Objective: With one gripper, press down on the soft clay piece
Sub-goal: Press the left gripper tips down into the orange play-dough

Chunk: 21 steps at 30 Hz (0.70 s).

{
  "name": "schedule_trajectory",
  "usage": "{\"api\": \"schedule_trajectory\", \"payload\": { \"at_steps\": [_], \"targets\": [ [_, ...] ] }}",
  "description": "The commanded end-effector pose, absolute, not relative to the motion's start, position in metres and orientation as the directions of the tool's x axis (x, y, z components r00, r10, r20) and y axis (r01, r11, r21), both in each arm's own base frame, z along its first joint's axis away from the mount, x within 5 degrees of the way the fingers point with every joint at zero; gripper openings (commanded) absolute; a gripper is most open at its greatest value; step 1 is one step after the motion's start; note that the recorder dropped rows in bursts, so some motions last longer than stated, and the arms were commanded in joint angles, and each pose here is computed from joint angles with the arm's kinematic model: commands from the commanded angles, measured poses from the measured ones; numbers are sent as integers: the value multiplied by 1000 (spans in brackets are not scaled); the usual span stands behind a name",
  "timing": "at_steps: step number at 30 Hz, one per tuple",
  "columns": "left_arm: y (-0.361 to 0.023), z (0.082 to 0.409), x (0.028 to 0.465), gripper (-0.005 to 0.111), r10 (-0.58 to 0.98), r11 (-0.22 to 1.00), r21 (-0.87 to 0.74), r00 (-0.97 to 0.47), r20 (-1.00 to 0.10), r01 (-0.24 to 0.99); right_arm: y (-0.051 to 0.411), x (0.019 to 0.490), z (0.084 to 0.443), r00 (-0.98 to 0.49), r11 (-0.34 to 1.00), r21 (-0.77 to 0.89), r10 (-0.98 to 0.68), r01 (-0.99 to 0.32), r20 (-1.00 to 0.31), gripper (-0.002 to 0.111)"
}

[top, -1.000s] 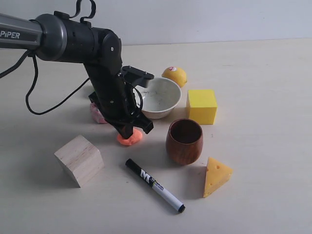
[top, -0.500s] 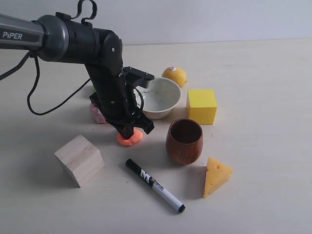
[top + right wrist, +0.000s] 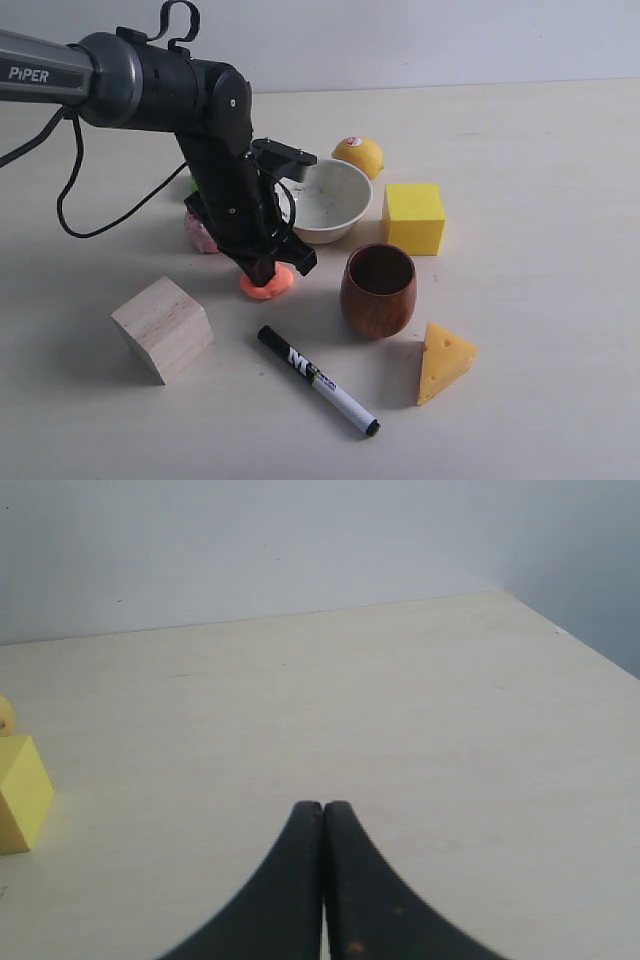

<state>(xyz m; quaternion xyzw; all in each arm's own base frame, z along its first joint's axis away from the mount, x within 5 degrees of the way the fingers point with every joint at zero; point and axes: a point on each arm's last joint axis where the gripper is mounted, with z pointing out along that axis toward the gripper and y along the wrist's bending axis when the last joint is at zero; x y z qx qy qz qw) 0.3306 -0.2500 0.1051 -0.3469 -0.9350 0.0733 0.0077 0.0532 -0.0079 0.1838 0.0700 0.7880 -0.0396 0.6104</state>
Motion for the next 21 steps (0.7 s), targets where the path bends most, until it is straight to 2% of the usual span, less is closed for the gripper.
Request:
{"api": "schedule_trajectory", "payload": {
  "at_steps": [1,21],
  "targets": [
    [-250,74,321,0,649,755,-164,-759,49,635,-8,53,183,-240,987,20,58,159,-969,0],
    [-248,74,320,0,659,749,-156,-749,72,644,-8,53,183,-240,987,20,58,159,-969,0]
  ]
}}
